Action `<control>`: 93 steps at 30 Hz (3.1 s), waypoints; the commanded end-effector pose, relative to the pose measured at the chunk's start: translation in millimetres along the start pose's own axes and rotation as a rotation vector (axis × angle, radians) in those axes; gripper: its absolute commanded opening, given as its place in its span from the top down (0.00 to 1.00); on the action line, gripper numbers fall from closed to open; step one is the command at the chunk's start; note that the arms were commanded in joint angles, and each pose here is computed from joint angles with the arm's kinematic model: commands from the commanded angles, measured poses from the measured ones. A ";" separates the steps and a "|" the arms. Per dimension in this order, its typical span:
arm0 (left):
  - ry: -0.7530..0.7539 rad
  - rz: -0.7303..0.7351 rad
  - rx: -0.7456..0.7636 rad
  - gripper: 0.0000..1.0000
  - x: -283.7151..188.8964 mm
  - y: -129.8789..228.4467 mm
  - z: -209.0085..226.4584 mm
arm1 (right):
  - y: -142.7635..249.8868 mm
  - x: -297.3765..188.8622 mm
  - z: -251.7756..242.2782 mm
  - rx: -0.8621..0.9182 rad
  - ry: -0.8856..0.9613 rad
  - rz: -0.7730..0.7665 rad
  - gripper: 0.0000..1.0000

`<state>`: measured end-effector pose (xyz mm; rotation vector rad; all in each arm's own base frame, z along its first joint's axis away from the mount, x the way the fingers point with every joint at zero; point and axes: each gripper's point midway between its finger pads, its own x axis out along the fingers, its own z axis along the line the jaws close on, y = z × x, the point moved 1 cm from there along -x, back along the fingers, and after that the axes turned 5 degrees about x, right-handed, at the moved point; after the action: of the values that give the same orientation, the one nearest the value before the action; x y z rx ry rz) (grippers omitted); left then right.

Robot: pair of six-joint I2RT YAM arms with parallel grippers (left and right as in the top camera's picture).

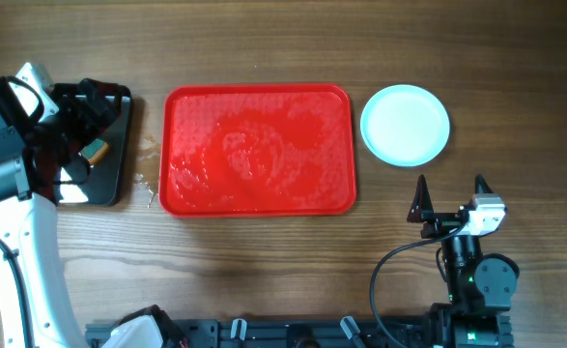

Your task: Clean dirty plates on tray and stack at the side

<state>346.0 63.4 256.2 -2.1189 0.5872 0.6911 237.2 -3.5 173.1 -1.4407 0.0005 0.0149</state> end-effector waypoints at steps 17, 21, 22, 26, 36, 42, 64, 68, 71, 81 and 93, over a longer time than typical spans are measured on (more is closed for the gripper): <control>0.015 0.001 0.002 0.00 -0.6 0.6 -2.0 | -2.7 -0.7 -1.3 -0.015 0.007 -0.013 0.00; -0.027 -0.014 0.003 0.00 -1.0 -1.8 4.5 | -2.7 -0.7 -1.4 -0.015 0.007 -0.014 0.00; -0.037 -0.024 0.006 0.00 -3.3 -3.0 5.3 | -2.7 -0.7 -1.3 -0.015 0.007 -0.013 0.00; -0.079 0.010 -0.015 0.00 -18.7 26.0 12.3 | -2.7 -0.7 -1.4 -0.015 0.007 -0.014 0.00; -0.052 -0.060 0.021 0.00 -19.9 146.4 51.7 | -2.7 -0.7 -1.4 -0.015 0.007 -0.014 0.00; 0.194 -0.136 0.415 0.00 -26.6 168.0 -14.8 | -2.7 -0.7 -1.3 -0.015 0.007 -0.013 0.00; 0.264 -0.611 0.612 0.00 -34.0 164.9 -13.0 | -2.7 -0.7 -1.4 -0.015 0.007 -0.014 0.00; 0.180 -0.693 0.578 0.00 -33.0 149.8 0.5 | -2.7 -0.7 -1.3 -0.015 0.007 -0.013 0.00; 0.160 -0.725 0.564 0.00 -24.1 148.1 10.1 | -2.7 -0.7 -1.4 -0.015 0.007 -0.014 0.00; -0.017 -0.706 0.491 0.00 -11.7 145.4 48.7 | -2.7 -0.7 -1.3 -0.015 0.007 -0.013 0.00; -0.005 -0.685 0.663 0.00 -8.8 151.9 39.2 | -2.7 -0.7 -1.3 -0.015 0.007 -0.013 0.00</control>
<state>236.0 14.6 158.5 -1.5890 0.0167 0.1011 237.1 -3.5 173.6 -1.4439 -0.0014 0.0132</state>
